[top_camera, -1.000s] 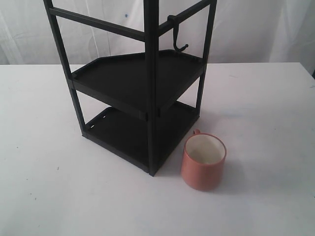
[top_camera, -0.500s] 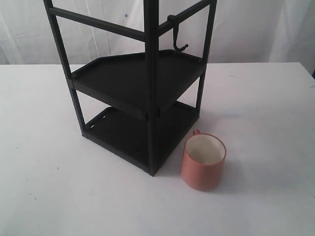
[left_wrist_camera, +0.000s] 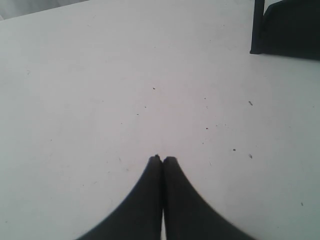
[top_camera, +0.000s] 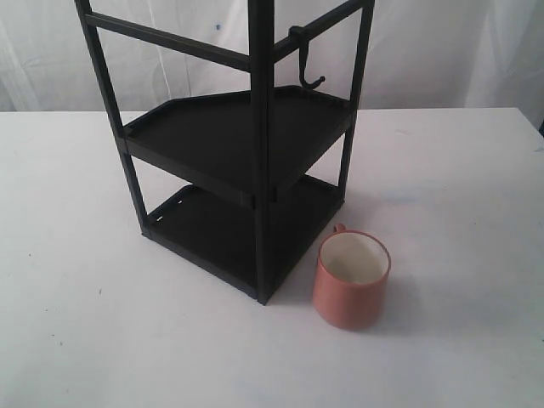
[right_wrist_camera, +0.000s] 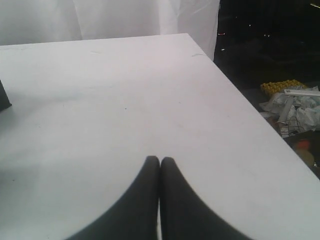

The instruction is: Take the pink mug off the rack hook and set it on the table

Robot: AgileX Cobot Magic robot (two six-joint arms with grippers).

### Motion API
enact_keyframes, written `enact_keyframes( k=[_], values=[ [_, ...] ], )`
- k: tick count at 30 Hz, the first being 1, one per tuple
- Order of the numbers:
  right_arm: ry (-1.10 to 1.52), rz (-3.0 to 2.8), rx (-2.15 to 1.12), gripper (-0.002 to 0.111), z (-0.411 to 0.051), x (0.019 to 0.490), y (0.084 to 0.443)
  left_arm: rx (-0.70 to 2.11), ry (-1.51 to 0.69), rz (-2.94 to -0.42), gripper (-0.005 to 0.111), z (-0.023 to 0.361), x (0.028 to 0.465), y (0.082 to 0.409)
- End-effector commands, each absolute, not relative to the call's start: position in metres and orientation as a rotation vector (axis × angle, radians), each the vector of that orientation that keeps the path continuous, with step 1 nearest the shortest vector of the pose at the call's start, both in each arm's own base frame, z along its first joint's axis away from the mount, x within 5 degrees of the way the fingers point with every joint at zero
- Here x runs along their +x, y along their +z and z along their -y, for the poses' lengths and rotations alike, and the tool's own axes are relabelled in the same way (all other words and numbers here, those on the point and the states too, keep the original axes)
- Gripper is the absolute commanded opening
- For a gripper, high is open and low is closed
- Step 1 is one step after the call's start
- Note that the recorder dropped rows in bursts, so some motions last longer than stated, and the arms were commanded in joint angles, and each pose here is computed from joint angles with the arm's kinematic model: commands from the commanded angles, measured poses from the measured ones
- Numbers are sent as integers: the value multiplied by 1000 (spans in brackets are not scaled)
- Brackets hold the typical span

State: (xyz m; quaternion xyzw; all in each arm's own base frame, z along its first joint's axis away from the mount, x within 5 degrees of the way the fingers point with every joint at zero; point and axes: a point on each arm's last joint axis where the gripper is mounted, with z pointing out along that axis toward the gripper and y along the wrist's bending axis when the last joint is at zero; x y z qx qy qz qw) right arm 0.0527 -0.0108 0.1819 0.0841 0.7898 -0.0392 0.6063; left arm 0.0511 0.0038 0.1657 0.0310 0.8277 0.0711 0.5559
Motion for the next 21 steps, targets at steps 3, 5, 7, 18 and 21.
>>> enact_keyframes(
  k=[3,5,7,18,21],
  values=[
    [-93,-1822,193,0,11,52,182,70,168,-1958,0,-4,51,164],
    [-93,-1822,193,0,11,52,182,70,168,-1958,0,-4,51,164],
    [-93,-1822,193,0,11,52,182,70,168,-1958,0,-4,51,164],
    [-93,-1821,193,0,11,52,182,70,168,-1958,0,-4,51,164],
    [-93,-1821,193,0,11,52,182,70,168,-1958,0,-4,51,164]
  ],
)
